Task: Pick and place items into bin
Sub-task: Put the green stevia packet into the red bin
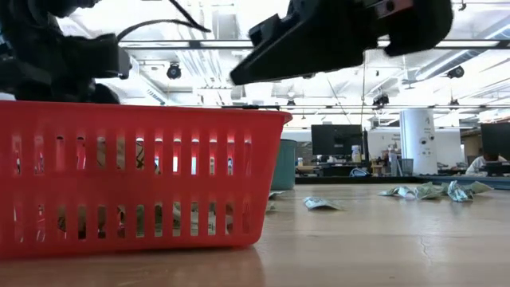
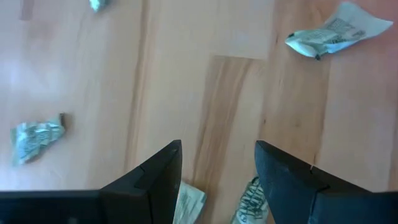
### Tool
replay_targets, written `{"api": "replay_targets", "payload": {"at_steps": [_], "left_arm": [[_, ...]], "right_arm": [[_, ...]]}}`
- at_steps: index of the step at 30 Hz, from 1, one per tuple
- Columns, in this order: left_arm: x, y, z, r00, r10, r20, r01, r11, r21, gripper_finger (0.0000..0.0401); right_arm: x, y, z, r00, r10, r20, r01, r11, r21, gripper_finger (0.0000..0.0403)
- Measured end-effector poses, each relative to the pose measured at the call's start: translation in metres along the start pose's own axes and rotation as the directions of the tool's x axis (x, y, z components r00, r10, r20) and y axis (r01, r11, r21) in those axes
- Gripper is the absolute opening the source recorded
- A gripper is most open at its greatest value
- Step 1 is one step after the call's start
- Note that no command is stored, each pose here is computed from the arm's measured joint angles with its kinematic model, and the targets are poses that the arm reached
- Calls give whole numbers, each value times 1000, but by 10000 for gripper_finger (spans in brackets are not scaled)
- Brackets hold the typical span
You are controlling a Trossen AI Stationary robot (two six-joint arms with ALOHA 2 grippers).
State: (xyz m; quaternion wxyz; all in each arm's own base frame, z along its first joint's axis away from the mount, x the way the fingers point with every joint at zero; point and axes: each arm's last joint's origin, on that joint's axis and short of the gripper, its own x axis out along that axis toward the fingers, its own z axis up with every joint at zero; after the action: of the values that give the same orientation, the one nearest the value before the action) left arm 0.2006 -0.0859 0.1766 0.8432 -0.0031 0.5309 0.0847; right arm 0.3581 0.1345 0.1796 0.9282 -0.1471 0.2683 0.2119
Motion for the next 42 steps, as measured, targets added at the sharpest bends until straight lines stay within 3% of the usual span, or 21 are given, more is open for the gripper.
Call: {"api": "replay_targets", "payload": {"at_steps": [6, 10, 22, 42], "left_arm": [[2, -1, -3, 1000, -25, -13, 25, 999, 27, 185], [3, -3, -3, 995, -95, -32, 96, 995, 31, 185], [6, -6, -6, 982, -181, -54, 186, 978, 97, 185], [31, -10, -22, 978, -176, -111, 188, 976, 111, 185]], "right_arm": [[-12, 10, 1, 997, 37, -71, -38, 999, -10, 125], [-19, 14, 3, 995, 47, -83, -49, 999, -14, 119], [-29, 21, -3, 976, 83, -200, -73, 996, 56, 105], [-31, 25, -6, 968, 95, -232, -78, 994, 82, 107]]}}
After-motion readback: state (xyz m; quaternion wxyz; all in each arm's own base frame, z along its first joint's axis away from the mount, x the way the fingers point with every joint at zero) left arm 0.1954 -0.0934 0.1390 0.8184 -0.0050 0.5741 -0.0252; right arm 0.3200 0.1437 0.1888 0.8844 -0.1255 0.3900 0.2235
